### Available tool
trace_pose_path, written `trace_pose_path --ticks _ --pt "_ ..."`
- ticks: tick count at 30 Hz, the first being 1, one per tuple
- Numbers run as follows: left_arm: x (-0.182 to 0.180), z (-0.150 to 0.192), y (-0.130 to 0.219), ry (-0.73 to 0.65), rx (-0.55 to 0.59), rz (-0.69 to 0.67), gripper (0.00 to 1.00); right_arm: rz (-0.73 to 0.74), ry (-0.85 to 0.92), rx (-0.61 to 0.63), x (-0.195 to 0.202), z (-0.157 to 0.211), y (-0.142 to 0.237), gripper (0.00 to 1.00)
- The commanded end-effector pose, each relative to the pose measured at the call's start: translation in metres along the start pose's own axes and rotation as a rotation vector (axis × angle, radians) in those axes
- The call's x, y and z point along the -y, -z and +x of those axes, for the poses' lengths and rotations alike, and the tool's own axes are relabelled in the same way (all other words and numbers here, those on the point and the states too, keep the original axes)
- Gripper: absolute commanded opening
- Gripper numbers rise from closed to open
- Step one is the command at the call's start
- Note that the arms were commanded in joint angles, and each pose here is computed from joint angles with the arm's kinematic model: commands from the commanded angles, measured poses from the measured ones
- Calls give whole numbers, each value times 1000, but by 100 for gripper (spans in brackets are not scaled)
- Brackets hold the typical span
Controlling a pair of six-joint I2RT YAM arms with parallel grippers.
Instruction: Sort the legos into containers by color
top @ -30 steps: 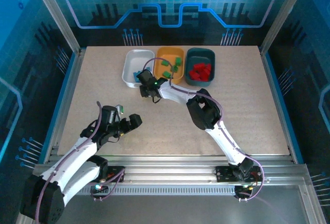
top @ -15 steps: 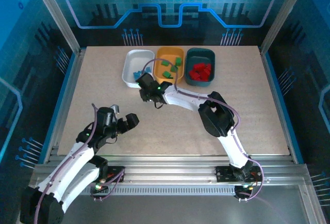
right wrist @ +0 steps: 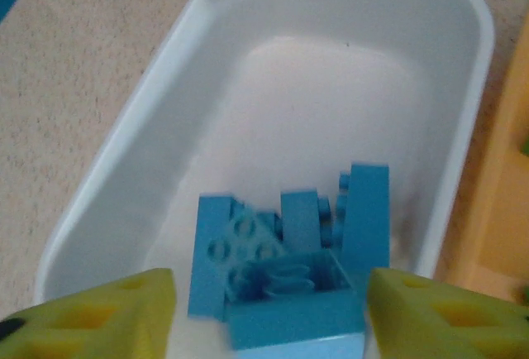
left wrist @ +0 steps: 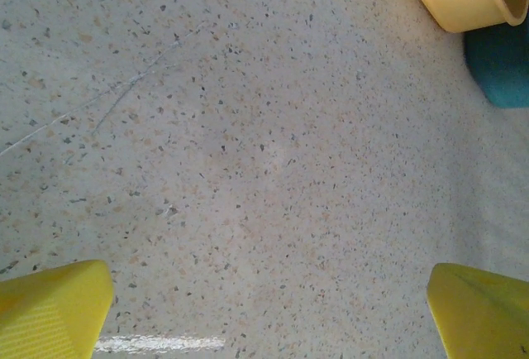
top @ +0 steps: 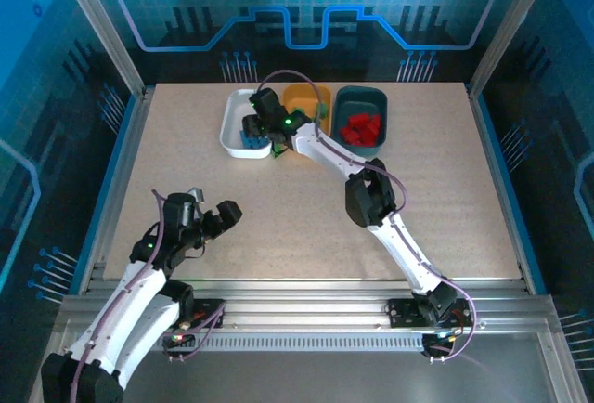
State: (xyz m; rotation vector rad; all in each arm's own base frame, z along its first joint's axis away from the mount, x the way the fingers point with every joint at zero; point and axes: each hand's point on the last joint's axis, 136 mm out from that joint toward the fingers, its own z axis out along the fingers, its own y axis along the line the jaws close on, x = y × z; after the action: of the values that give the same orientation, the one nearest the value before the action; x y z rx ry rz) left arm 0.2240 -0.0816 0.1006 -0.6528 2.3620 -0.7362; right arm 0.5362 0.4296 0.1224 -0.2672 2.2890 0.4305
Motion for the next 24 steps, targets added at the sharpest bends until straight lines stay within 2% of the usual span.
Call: trace_pose_path --ticks 1,6,11,15,19,24 --pt "9 0 2 -1 -21 38 99 -34 56 -44 -8 -1 7 72" --pt "13 1 0 10 -22 73 99 34 113 43 -14 -18 51 75" --pt "9 6 -5 27 -34 80 99 114 49 -3 14 27 79 75" --pt "9 11 -9 38 -54 94 99 95 54 -89 17 72 69 71" --pt "11 10 -8 24 -64 89 99 106 77 -171 21 98 49 68" --pt "7 11 -10 28 -59 79 99 164 84 -201 37 111 25 74"
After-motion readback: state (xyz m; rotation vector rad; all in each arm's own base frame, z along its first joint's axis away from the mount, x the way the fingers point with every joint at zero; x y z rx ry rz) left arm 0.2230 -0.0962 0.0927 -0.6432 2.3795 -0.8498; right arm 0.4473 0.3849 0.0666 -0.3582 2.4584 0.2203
